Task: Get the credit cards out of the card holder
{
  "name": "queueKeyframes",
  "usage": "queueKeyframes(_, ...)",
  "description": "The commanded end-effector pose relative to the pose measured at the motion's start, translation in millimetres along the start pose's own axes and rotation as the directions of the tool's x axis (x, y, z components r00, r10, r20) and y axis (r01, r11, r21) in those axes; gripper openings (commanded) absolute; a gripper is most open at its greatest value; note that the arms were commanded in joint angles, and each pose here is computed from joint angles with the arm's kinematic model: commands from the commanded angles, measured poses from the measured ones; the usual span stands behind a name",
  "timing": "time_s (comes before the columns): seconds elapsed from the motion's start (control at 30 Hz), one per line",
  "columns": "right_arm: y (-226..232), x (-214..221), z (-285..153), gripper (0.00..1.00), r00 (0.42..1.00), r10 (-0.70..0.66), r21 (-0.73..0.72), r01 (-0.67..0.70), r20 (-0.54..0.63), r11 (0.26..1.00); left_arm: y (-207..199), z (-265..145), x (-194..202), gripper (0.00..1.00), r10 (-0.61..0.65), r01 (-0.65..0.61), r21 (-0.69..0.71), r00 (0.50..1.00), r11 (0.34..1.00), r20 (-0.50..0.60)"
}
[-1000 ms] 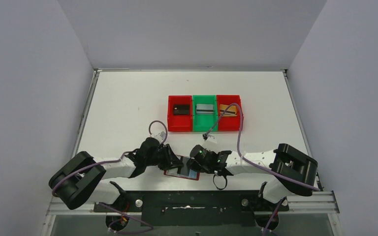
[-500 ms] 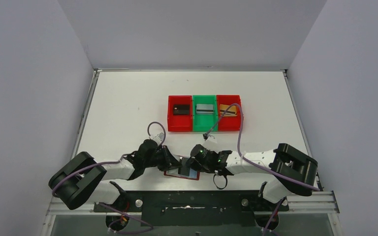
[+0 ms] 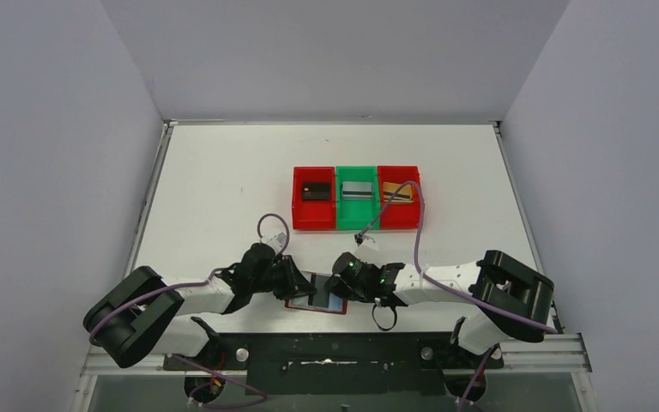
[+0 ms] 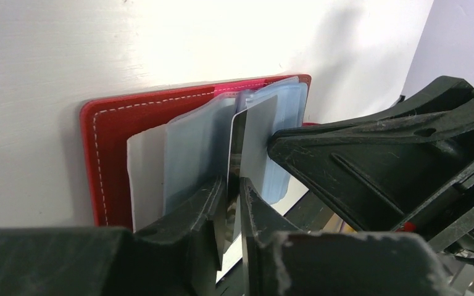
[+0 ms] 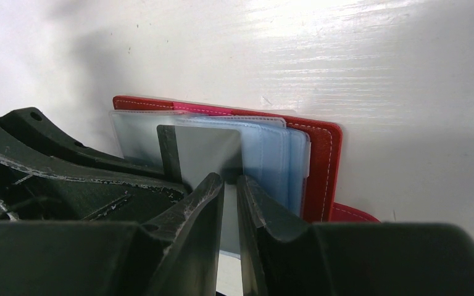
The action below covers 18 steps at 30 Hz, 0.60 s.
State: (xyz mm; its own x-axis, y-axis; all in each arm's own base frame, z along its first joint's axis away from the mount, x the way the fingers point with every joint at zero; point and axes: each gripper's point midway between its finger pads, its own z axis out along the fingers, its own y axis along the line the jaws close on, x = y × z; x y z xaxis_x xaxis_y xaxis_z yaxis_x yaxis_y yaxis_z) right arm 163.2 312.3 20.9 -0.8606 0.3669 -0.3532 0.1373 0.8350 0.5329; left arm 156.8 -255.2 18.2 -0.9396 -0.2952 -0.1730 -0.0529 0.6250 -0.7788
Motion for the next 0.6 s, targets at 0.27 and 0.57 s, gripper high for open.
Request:
queueKeyframes(0.27, -52, 10, 3, 0.18, 0.998, -0.045, 0.175, 0.050, -0.032, 0.983, 18, -6, -8, 0.00, 0.031, -0.026, -0.112, 0.999, 0.993, 0.044)
queueKeyframes(0.57, -51, 10, 4, 0.18, 0.998, -0.050, 0.182, 0.056, -0.035, 0.982, 1, -3, -9, 0.17, 0.055, -0.053, -0.050, 0.998, 0.997, 0.027)
